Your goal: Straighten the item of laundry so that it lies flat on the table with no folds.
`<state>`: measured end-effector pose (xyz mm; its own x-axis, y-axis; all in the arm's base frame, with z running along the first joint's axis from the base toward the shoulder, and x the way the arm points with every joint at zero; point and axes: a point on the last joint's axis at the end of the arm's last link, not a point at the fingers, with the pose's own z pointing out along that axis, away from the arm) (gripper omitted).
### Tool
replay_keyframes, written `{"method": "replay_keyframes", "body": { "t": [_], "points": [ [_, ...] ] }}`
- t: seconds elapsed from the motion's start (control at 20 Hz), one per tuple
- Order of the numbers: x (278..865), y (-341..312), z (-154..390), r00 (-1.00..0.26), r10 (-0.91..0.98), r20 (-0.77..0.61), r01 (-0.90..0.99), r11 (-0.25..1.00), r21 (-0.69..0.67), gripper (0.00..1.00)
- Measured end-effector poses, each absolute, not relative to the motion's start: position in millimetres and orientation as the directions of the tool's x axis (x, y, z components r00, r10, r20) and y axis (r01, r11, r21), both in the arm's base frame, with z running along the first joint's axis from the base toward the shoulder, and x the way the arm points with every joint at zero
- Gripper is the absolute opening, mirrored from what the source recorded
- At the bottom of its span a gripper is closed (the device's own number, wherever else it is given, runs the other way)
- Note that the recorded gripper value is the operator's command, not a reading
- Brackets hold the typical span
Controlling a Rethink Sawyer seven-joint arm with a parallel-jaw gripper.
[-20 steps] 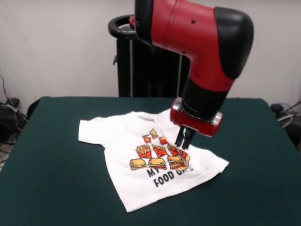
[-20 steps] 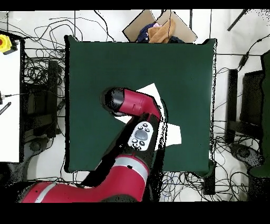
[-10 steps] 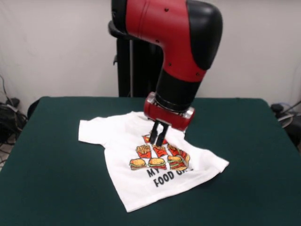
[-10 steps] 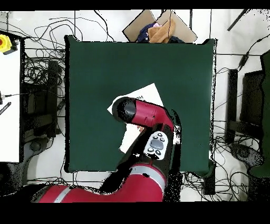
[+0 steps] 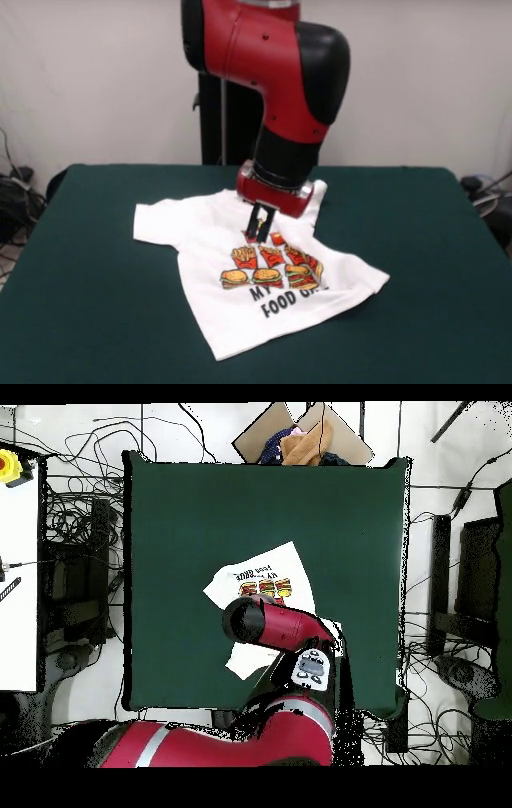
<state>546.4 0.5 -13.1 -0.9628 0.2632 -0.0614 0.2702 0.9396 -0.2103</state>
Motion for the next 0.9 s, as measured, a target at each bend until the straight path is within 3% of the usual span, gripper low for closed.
{"method": "replay_keyframes", "body": {
  "t": [0.55,0.9],
  "points": [
    [469.8,42.0,-37.3,-0.966,0.235,0.107,0.216,0.962,-0.167,0.00],
    [453.9,57.2,-56.6,-0.962,0.222,0.156,0.200,0.969,-0.146,0.00]
  ]
}}
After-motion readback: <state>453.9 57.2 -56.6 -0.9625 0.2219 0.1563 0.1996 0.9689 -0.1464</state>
